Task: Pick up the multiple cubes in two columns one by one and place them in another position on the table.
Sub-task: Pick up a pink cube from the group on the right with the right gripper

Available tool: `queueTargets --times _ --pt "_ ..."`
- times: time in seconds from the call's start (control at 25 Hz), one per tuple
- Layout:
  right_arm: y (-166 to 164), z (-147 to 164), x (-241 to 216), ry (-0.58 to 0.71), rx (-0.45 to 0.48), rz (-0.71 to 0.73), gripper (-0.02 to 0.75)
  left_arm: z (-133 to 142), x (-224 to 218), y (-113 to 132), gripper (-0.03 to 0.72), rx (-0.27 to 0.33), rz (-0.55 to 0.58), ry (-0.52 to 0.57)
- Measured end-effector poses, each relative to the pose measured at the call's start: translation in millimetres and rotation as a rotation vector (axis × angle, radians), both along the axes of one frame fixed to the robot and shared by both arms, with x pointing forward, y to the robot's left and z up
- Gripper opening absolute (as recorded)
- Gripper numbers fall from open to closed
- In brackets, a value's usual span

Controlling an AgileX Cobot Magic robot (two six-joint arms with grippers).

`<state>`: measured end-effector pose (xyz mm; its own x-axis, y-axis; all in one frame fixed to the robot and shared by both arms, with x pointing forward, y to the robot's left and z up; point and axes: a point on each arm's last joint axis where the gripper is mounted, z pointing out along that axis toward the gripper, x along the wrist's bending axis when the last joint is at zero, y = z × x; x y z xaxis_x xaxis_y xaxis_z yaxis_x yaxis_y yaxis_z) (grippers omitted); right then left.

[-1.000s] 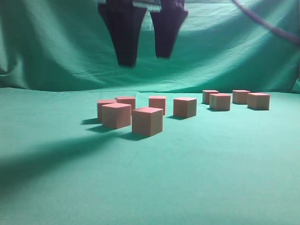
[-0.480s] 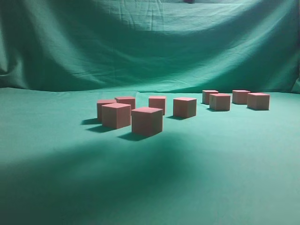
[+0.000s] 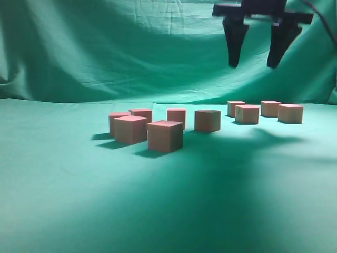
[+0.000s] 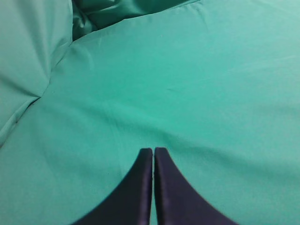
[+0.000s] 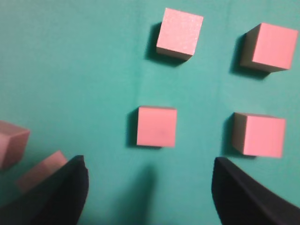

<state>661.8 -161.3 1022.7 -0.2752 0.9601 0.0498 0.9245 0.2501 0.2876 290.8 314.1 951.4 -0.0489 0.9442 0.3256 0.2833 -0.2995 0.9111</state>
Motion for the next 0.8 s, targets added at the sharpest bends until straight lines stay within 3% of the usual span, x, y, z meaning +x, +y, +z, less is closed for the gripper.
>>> queueTargets --times 0.32,0.52,0.64,0.72,0.8 --pt "2.3 -50.5 20.5 0.017 -0.006 -0.010 0.532 0.0 0.0 0.0 0.000 0.000 0.000 0.000" --pt "3.7 -66.8 25.3 0.022 -0.009 -0.007 0.532 0.0 0.0 0.0 0.000 0.000 0.000 0.000" --pt "3.9 -69.0 26.2 0.021 -0.009 -0.007 0.401 0.0 0.0 0.0 0.000 0.000 0.000 0.000" --pt "3.9 -69.0 26.2 0.021 -0.009 -0.007 0.274 0.0 0.0 0.0 0.000 0.000 0.000 0.000" --pt "3.8 -69.1 25.6 0.027 -0.011 -0.006 0.258 0.0 0.0 0.0 0.000 0.000 0.000 0.000"
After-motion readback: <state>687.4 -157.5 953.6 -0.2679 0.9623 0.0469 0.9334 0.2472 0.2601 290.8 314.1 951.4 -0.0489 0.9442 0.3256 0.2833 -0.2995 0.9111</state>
